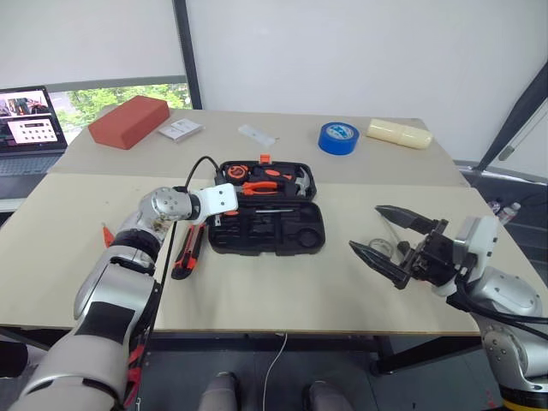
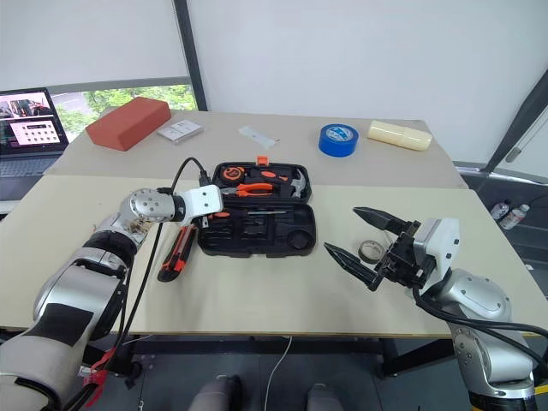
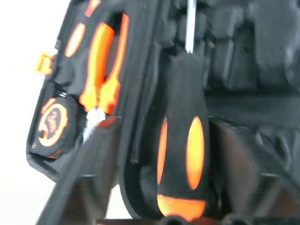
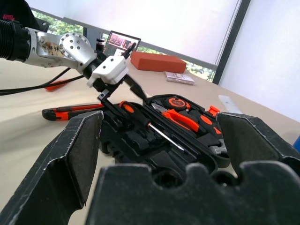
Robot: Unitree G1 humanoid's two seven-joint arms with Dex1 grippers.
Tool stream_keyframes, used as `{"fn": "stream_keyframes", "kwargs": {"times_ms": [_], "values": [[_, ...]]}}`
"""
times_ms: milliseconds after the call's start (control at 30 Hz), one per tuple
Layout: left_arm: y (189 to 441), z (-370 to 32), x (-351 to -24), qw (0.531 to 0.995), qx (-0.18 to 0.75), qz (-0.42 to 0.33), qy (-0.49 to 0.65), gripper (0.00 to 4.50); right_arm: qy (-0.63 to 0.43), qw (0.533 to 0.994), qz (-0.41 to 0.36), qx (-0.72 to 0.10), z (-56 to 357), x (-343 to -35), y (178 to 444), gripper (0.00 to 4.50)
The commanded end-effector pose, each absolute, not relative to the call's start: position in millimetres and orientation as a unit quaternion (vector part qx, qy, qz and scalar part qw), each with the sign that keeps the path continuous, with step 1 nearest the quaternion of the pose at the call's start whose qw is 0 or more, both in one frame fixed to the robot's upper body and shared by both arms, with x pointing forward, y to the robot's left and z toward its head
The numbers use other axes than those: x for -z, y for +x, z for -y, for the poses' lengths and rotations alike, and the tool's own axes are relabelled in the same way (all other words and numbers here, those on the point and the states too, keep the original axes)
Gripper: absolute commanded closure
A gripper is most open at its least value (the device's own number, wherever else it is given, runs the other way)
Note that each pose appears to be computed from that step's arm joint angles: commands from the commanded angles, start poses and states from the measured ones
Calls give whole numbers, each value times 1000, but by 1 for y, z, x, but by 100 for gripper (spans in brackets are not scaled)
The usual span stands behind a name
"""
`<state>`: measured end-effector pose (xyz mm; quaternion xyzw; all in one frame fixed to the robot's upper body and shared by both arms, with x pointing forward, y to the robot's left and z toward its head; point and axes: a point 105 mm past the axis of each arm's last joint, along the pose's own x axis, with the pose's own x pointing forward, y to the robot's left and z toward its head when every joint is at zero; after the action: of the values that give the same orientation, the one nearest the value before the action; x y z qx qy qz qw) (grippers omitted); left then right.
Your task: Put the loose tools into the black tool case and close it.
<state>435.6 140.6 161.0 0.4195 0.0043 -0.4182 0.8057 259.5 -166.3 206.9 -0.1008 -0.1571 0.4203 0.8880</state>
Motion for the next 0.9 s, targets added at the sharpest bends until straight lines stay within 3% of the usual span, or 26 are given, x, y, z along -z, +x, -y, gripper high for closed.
{"fn": "stream_keyframes", "kwargs": {"times_ms": [33,67,133,367,700,900], "values": [[437,-145,-201,869,412,63,269,95,-100,889,176,-411,171,-216,251,0],[437,-150,-198,878,404,58,252,137,-99,890,174,-409,172,-214,250,0],[437,-154,-188,887,400,45,226,170,-95,893,171,-406,173,-210,248,0],[440,-143,-168,902,391,10,183,430,-89,896,165,-403,177,-201,249,0],[445,-119,-152,912,387,-36,131,442,-77,898,159,-403,177,-189,245,0],[453,-118,-134,926,339,-94,135,442,-70,900,155,-402,175,-184,242,0]]}}
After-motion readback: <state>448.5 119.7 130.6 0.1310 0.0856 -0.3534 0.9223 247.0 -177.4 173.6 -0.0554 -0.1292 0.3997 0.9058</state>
